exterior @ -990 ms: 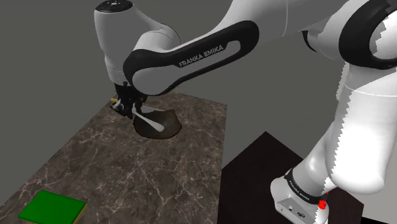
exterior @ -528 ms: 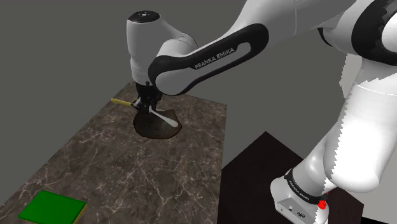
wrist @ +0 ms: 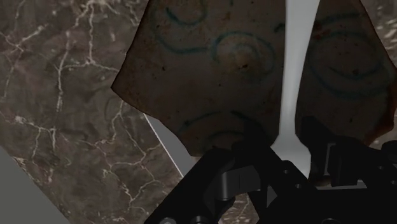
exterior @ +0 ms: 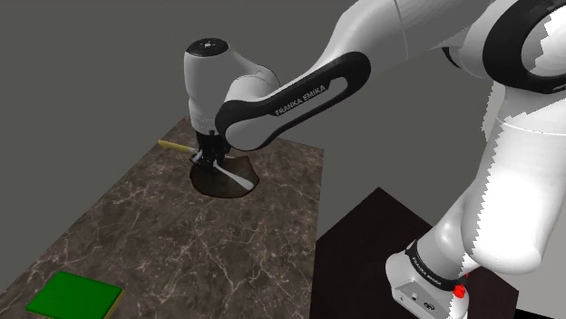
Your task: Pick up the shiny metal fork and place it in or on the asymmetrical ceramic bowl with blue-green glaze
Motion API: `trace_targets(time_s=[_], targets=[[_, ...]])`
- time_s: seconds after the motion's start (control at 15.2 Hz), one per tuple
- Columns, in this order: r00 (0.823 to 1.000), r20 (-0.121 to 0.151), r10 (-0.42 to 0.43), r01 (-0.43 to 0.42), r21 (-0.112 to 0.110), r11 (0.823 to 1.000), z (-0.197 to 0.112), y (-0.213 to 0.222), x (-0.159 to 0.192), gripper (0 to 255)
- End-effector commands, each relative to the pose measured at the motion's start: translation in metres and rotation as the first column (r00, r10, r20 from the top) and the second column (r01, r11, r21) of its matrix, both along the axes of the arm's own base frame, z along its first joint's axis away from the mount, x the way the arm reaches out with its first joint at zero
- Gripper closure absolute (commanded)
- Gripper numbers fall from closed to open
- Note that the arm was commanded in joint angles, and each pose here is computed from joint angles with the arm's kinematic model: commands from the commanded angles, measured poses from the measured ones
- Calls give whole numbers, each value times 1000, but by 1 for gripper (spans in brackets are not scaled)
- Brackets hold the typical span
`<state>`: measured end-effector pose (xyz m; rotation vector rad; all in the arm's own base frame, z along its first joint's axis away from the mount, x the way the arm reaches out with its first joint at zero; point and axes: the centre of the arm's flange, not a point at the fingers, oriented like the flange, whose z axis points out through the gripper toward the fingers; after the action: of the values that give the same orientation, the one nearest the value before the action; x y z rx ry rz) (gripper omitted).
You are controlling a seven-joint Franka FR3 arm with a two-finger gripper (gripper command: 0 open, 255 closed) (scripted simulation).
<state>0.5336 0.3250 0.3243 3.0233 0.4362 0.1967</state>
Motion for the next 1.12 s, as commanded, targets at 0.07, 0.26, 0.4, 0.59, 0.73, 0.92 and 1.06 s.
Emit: trace_targets(time_s=[0.07, 0.26, 0.4, 0.59, 0.73, 0.92, 1.06], targets=[[1000, 1, 0, 0, 0, 1000, -1, 0, 0, 255], [1000, 1, 0, 0, 0, 1000, -1, 0, 0, 255], [1000, 1, 0, 0, 0, 1000, -1, 0, 0, 0], [1000, 1, 0, 0, 0, 1000, -1, 0, 0, 0], [1000, 1, 0, 0, 0, 1000, 12, 1, -2, 0], [1000, 1, 0, 0, 0, 1000, 49, 3, -7, 0], [1000, 1, 0, 0, 0, 1000, 49, 3, -7, 0]])
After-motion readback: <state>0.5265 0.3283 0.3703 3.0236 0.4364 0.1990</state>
